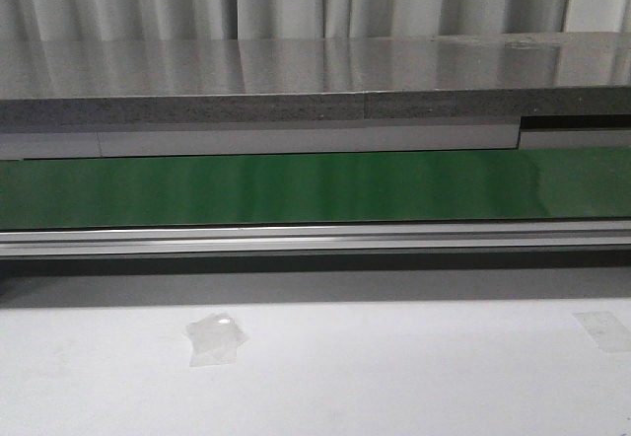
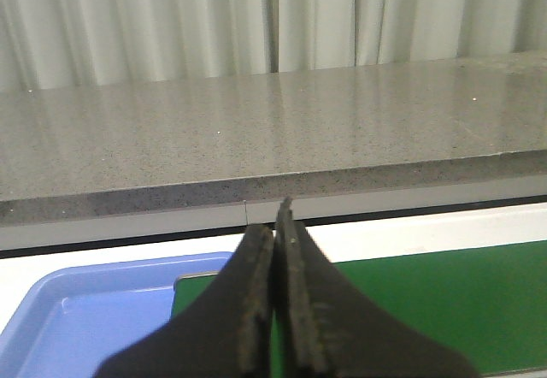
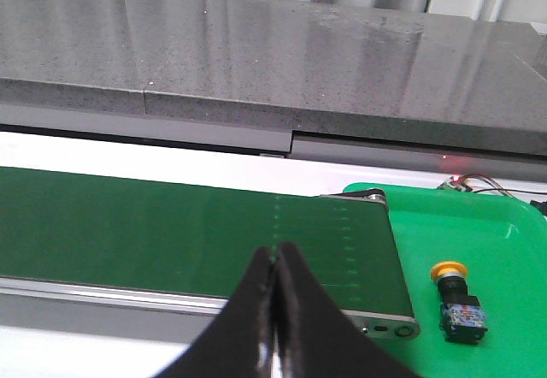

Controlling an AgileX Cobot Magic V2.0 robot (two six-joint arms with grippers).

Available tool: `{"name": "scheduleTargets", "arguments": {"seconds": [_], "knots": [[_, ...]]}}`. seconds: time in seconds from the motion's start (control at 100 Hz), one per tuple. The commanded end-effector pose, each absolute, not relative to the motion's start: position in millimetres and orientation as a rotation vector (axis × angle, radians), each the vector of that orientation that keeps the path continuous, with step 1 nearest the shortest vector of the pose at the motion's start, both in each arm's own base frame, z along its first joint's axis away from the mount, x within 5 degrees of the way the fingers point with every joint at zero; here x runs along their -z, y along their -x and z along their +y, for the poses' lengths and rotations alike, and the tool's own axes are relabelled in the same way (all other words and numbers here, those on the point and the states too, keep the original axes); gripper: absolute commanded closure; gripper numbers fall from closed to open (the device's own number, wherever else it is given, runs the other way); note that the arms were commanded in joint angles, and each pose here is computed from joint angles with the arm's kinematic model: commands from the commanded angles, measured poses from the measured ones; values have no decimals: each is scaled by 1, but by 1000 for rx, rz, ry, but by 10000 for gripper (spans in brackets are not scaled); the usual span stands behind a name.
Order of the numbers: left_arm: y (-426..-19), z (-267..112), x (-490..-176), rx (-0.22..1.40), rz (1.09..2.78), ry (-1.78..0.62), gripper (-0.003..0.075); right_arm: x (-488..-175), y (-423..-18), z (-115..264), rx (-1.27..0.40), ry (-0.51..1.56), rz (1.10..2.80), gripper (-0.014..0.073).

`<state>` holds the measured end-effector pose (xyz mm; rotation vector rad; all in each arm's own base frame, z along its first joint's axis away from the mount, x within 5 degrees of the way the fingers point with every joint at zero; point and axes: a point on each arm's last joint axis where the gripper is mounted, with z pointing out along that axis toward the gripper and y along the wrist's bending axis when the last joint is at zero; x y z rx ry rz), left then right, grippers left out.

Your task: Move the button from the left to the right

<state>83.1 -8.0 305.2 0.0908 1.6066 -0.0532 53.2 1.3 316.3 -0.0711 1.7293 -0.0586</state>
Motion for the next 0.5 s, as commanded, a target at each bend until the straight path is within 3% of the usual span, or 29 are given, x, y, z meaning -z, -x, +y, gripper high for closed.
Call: {"name": "scheduleTargets", "arguments": {"seconds": [0.0,0.25,0.49], "knots": [[-83,-7,-321,58,1509,-62,740,-330,-54,1,67,73,1649,661],[-83,-7,-321,58,1509,-62,740,-323,-58,1,51,50,1620,661],[-83,-7,-321,58,1509,-62,740,-281,-65,-1,-24,-43,1552,661]]}}
